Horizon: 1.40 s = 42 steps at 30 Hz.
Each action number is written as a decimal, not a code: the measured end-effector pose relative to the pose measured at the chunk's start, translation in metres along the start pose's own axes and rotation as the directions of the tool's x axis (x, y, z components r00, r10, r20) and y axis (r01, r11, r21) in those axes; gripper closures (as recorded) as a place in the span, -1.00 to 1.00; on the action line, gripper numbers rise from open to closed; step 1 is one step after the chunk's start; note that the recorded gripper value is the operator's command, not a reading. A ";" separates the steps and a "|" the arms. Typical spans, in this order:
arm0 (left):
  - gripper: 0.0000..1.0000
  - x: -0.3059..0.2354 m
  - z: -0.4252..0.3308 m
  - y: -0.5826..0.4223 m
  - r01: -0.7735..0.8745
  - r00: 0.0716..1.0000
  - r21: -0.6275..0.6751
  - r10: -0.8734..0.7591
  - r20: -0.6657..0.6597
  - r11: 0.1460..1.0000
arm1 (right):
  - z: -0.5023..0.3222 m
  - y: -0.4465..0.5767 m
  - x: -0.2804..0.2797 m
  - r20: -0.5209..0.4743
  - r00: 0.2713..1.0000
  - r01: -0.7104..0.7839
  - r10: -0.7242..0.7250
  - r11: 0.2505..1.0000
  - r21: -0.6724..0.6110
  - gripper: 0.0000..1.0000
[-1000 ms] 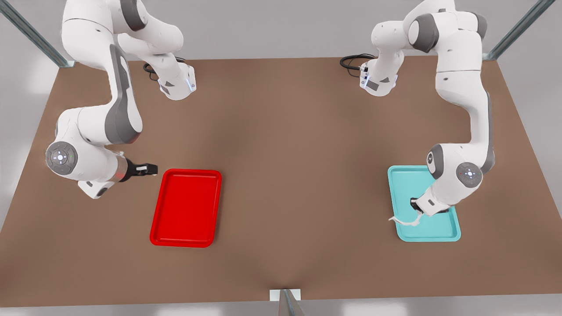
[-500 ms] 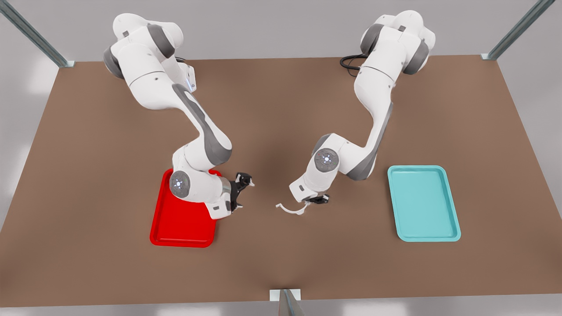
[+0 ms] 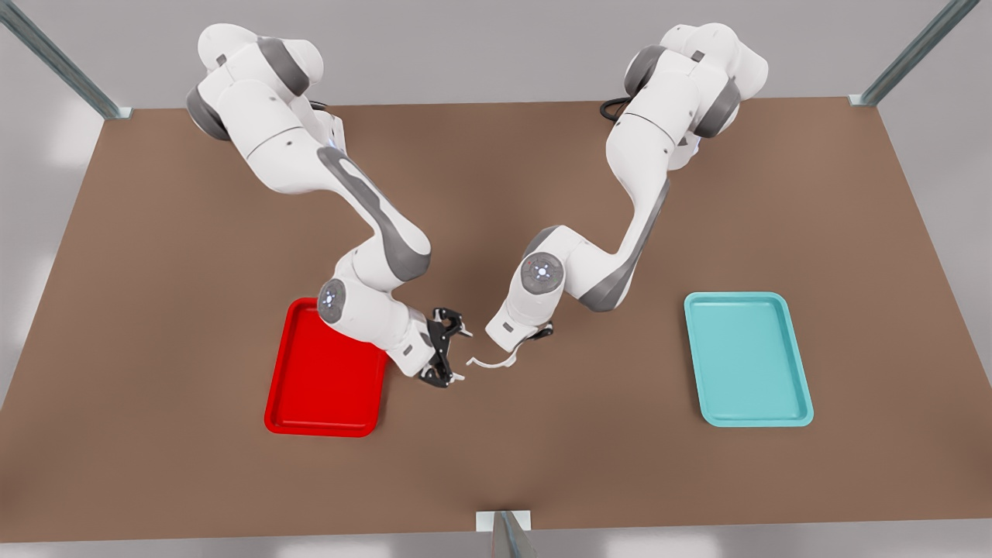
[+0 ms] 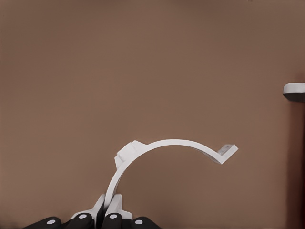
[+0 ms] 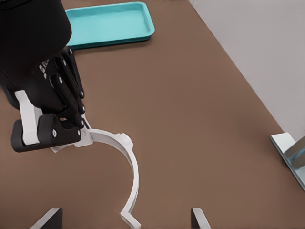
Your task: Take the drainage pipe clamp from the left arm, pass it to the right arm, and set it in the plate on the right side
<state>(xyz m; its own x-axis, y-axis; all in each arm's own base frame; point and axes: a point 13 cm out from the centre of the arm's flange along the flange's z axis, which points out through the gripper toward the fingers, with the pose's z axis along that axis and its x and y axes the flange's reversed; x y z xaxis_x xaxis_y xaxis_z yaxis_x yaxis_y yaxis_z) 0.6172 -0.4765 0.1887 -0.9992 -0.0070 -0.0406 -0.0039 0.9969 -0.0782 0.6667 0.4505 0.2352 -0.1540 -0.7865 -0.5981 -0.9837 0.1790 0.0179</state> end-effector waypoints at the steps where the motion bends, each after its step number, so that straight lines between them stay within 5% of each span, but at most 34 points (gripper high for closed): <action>1: 0.57 0.001 0.000 0.000 0.003 1.000 -0.001 -0.003 -0.003 1.000 | 0.004 0.001 0.001 0.001 1.000 0.019 -0.019 1.000 0.003 -1.00; 16: 0.57 0.006 0.002 -0.019 -0.027 1.000 0.027 0.027 -0.015 0.999 | 0.031 0.000 0.013 0.001 0.977 0.214 -0.214 0.976 0.039 -1.00; 37: 0.57 0.008 0.005 -0.026 -0.047 0.999 0.040 0.047 -0.013 0.998 | 0.067 -0.003 0.033 -0.007 0.955 0.296 -0.295 0.955 0.038 -0.97; 38: 0.57 0.007 0.005 -0.027 -0.047 0.999 0.041 0.047 -0.011 0.998 | 0.067 -0.003 0.033 -0.007 0.954 0.298 -0.298 0.954 0.041 -0.90; 42: 0.57 0.007 0.006 -0.028 -0.047 0.999 0.043 0.048 -0.009 0.998 | 0.067 -0.004 0.029 -0.005 0.951 0.309 -0.309 0.950 0.048 -0.01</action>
<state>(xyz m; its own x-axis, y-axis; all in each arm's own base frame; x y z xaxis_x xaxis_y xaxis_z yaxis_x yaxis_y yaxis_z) 0.6108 -0.5044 0.1849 -0.9985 0.0414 -0.0355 0.0453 0.9918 -0.1192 0.6720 0.4665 0.1640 0.1572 -0.8062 -0.5704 -0.9775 -0.0448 -0.2061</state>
